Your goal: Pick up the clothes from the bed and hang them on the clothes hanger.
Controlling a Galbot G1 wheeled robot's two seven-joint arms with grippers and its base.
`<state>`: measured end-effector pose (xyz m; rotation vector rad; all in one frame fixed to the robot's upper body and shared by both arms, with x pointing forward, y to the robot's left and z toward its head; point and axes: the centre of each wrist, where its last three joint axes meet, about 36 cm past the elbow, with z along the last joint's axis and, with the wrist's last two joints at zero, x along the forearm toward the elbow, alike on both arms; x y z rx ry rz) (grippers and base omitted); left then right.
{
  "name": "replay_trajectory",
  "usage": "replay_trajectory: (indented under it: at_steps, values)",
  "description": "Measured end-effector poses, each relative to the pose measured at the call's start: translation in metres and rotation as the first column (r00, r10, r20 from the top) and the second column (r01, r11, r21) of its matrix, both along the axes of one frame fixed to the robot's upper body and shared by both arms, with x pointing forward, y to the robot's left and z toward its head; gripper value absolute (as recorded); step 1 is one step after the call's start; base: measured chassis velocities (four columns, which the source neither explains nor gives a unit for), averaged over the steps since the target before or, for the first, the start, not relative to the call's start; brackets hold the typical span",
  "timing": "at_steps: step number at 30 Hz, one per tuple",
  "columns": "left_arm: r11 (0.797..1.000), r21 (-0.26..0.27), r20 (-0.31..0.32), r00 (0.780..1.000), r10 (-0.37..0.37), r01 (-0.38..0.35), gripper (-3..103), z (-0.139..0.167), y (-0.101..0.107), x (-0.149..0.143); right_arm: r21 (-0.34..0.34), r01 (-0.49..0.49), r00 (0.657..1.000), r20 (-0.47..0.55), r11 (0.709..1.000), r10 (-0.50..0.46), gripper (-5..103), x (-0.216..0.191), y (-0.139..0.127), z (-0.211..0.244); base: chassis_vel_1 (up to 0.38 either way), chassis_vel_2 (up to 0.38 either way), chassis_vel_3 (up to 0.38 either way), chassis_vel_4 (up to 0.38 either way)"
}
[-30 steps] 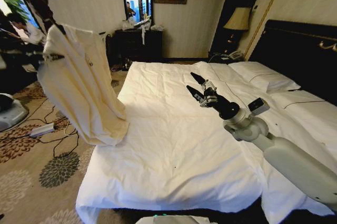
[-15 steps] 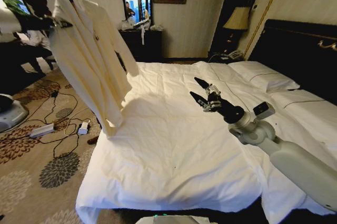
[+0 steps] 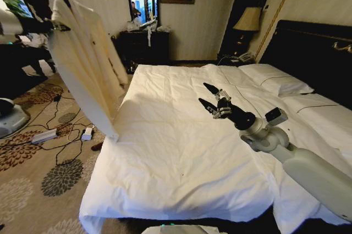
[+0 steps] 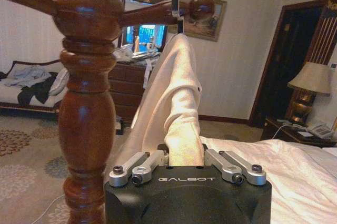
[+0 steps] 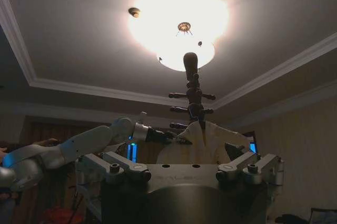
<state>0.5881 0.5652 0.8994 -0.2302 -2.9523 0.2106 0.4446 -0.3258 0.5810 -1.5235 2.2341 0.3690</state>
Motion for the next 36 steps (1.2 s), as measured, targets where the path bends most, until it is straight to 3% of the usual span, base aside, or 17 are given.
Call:
replay_trajectory:
  at_steps: [6,12,20,36]
  values:
    - [1.000,0.009,-0.002,1.000,-0.017,0.017,18,-0.006,-0.003,-0.001,0.004,0.005,1.000,-0.003,1.000,-0.005,100,0.005,0.000,-0.004,0.000,0.000,0.000,0.000]
    - [1.000,-0.007,-0.023,1.000,0.002,-0.002,18,-0.009,0.012,0.014,-0.004,0.005,1.000,-0.010,1.000,-0.005,100,0.007,-0.004,-0.010,0.000,0.000,0.000,0.000]
    - [1.000,-0.025,-0.040,0.999,0.014,-0.015,18,-0.014,0.018,0.026,-0.016,0.002,1.000,-0.002,1.000,-0.002,100,0.006,-0.009,-0.011,0.000,0.000,0.000,0.000]
    - [1.000,-0.009,-0.091,0.996,0.023,-0.024,18,-0.038,0.034,0.030,-0.015,0.000,1.000,-0.006,1.000,0.000,100,0.005,-0.008,-0.017,0.000,0.000,0.000,0.000]
